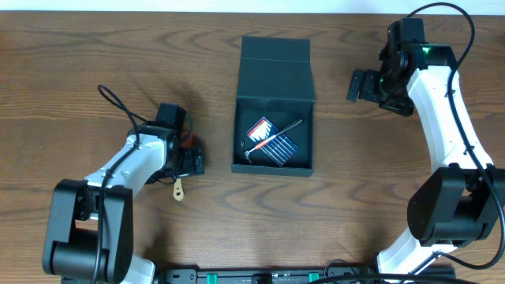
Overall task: Pack container
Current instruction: 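Lower the left gripper onto the scraper handle and close it, then lift the scraper with the left gripper and lower it into the box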
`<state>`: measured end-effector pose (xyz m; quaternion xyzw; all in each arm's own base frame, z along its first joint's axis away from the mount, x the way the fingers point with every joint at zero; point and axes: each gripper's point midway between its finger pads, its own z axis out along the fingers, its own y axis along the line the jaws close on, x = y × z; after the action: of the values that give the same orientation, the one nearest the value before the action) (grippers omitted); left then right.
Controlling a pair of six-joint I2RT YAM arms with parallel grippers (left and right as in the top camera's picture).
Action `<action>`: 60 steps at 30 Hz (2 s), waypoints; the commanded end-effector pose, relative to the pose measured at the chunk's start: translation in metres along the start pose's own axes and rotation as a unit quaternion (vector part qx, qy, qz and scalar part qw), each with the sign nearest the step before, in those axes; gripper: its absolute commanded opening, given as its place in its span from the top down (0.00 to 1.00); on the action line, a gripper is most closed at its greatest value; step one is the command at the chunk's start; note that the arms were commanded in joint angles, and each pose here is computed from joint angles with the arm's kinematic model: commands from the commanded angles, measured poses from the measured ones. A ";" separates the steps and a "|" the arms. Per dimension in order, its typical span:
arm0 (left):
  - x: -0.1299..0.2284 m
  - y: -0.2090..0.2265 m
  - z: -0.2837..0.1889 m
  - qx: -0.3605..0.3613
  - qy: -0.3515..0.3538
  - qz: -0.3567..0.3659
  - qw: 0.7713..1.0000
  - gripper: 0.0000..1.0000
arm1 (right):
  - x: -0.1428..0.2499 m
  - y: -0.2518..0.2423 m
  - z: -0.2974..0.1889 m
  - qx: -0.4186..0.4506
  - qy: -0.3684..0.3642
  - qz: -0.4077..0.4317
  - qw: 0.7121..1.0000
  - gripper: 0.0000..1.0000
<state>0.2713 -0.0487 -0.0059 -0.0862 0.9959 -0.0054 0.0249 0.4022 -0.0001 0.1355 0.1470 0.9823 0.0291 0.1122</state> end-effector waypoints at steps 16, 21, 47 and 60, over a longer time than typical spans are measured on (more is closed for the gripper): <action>0.008 0.004 0.010 -0.012 0.022 -0.004 1.000 0.22 | 0.004 0.001 0.000 0.001 0.006 -0.010 1.000 0.01; 0.008 0.004 0.010 -0.012 0.022 -0.004 1.000 0.41 | 0.004 0.001 0.000 0.001 0.006 -0.010 1.000 0.01; 0.009 0.004 0.010 -0.012 0.024 -0.004 1.000 0.94 | 0.005 0.001 0.000 0.001 0.008 -0.010 1.000 0.01; -0.013 -0.004 -0.031 0.010 -0.035 -0.004 0.999 0.94 | 0.005 0.001 0.000 0.001 0.008 -0.010 1.000 0.01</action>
<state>0.2680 -0.0485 0.0011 -0.0889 0.9958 -0.0045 0.0212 0.3997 -0.0001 0.1349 0.1447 0.9832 0.0280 0.1072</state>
